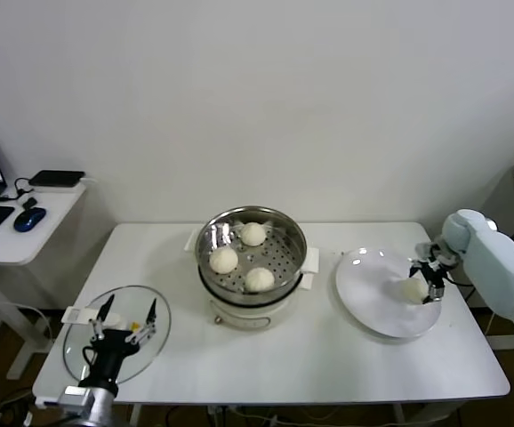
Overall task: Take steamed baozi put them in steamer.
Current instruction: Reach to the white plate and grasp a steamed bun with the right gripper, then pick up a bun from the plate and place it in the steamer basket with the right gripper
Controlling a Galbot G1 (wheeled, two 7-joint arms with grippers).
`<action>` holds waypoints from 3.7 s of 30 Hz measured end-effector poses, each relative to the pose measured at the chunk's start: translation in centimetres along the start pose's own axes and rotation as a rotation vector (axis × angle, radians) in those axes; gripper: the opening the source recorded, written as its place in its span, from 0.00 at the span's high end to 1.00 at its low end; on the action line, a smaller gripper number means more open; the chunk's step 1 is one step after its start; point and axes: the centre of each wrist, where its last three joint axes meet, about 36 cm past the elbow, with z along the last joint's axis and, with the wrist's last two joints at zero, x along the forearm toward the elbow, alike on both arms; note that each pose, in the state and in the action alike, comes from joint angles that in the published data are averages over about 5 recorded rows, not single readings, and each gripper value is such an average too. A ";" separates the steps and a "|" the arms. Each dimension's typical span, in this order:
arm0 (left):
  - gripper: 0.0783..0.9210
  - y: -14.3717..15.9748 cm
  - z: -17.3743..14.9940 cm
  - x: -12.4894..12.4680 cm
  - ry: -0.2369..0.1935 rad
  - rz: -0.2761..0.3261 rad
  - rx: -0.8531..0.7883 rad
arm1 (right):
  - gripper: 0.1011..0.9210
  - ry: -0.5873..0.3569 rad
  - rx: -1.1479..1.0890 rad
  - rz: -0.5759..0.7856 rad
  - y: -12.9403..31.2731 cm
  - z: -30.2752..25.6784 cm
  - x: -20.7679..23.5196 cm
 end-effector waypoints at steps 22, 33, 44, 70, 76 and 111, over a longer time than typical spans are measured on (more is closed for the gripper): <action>0.12 0.1 0.0 0.0 -0.001 -0.007 0.001 | 0.30 -0.009 -0.004 0.002 -0.4 -0.5 0.4; 0.12 -0.1 0.0 -0.1 -0.009 -0.012 0.009 | 0.32 -0.057 -0.041 0.032 -1.3 -0.7 4.5; 0.12 -0.5 -0.6 -0.2 -0.029 -0.009 0.017 | 0.32 -0.147 -0.048 0.091 -4.8 -4.8 13.6; 0.12 -0.3 -2.0 0.3 -0.068 -0.011 0.034 | 0.33 -0.324 0.051 0.087 -11.5 -26.3 26.2; 0.12 0.0 -2.1 0.6 -0.067 -0.014 0.037 | 0.33 -0.328 0.085 0.055 -11.8 -30.8 24.4; 0.12 0.3 -1.0 0.3 -0.047 -0.014 0.050 | 0.32 -0.259 0.077 -0.054 -10.9 -33.2 12.6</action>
